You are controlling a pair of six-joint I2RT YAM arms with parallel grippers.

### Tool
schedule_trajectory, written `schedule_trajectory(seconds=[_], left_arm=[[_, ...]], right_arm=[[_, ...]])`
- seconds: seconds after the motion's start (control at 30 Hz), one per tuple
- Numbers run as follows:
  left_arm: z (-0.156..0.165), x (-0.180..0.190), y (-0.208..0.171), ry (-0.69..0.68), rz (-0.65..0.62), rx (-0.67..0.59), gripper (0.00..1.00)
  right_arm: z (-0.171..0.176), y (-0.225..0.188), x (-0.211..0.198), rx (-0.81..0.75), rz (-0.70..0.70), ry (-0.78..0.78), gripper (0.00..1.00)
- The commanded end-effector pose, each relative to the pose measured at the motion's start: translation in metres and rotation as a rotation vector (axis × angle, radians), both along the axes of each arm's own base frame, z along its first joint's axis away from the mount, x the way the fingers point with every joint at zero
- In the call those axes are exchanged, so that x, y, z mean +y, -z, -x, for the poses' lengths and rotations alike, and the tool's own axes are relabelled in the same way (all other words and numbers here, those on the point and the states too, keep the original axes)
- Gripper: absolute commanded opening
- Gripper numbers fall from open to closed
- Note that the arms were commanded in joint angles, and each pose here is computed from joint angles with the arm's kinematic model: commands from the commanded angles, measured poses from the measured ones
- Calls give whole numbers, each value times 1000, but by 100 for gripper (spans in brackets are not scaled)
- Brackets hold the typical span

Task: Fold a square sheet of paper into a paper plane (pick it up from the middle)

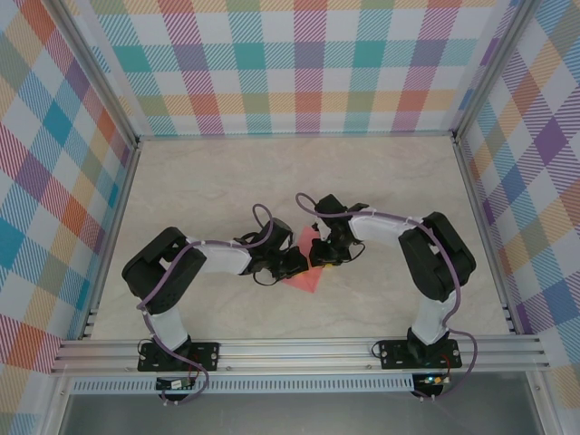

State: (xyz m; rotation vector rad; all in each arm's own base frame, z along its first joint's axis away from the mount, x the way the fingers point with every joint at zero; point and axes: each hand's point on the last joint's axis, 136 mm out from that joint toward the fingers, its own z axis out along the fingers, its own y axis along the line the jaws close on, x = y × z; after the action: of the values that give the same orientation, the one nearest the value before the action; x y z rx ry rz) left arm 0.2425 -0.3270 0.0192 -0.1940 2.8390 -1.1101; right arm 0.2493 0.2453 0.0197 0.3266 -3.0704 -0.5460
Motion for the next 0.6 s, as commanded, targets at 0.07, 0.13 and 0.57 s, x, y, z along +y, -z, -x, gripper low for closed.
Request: schedule_trajectory(seconds=[0.07, 0.13, 0.57], left_arm=[[13, 13, 20, -1, -103, 52, 12], [13, 14, 21, -4, -109, 53, 12], [13, 15, 22, -16, -119, 55, 11]], right_arm=[[-8, -23, -17, -97, 57, 37, 21], [-7, -27, -16, -111, 38, 41, 19], [13, -8, 15, 20, -130, -10, 8]])
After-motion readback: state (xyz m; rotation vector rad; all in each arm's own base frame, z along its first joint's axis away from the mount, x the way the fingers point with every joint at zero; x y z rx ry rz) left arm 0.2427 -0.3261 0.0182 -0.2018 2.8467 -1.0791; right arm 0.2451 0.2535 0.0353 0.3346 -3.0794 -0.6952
